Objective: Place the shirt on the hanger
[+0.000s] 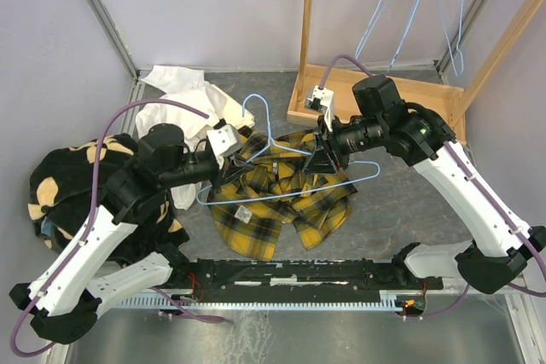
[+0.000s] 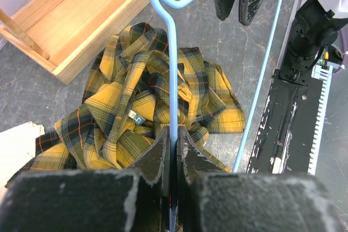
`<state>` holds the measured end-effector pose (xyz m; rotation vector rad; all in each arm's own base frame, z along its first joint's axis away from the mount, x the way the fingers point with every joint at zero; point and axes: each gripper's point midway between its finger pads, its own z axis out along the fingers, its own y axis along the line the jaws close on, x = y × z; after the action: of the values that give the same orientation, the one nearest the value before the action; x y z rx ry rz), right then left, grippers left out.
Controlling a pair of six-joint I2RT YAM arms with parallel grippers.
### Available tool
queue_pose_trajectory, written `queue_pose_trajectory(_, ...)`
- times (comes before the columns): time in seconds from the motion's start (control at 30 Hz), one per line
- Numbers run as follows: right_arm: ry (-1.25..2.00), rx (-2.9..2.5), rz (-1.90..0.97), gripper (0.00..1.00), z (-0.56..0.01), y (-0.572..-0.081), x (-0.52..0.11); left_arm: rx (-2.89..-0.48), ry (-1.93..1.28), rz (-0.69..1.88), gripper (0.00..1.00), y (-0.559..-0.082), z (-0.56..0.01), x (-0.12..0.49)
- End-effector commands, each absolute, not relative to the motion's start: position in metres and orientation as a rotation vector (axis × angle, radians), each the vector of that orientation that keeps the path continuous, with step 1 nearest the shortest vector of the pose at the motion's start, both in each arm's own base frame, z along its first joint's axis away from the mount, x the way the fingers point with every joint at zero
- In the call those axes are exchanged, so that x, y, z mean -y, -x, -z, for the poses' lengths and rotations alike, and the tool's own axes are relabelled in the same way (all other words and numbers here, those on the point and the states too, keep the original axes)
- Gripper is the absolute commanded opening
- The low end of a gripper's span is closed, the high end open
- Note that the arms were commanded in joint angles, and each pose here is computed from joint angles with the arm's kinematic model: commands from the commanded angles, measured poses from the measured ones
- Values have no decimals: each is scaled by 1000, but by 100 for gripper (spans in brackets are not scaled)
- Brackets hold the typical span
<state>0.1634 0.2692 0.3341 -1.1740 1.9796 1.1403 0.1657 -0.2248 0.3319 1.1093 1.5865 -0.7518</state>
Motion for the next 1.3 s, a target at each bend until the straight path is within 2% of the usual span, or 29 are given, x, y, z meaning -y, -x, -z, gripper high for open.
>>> queue_pose_trajectory(0.0, 1206, -1876, -1026, 35, -347, -179, -268, -1494, -1081, 783, 3, -164, -363, 230)
queue_pose_trajectory(0.4, 1287, -1662, -1094, 54, -371, -177, -284, -1510, -1131, 794, 3, -163, -353, 234)
queue_pose_trajectory(0.93, 1307, -1690, -1131, 47, -370, -185, -294, -1541, -1147, 795, 3, -166, -344, 236)
queue_pose_trajectory(1.27, 1296, -1685, -1135, 48, -377, -180, -291, -1552, -1143, 802, 3, -163, -341, 234)
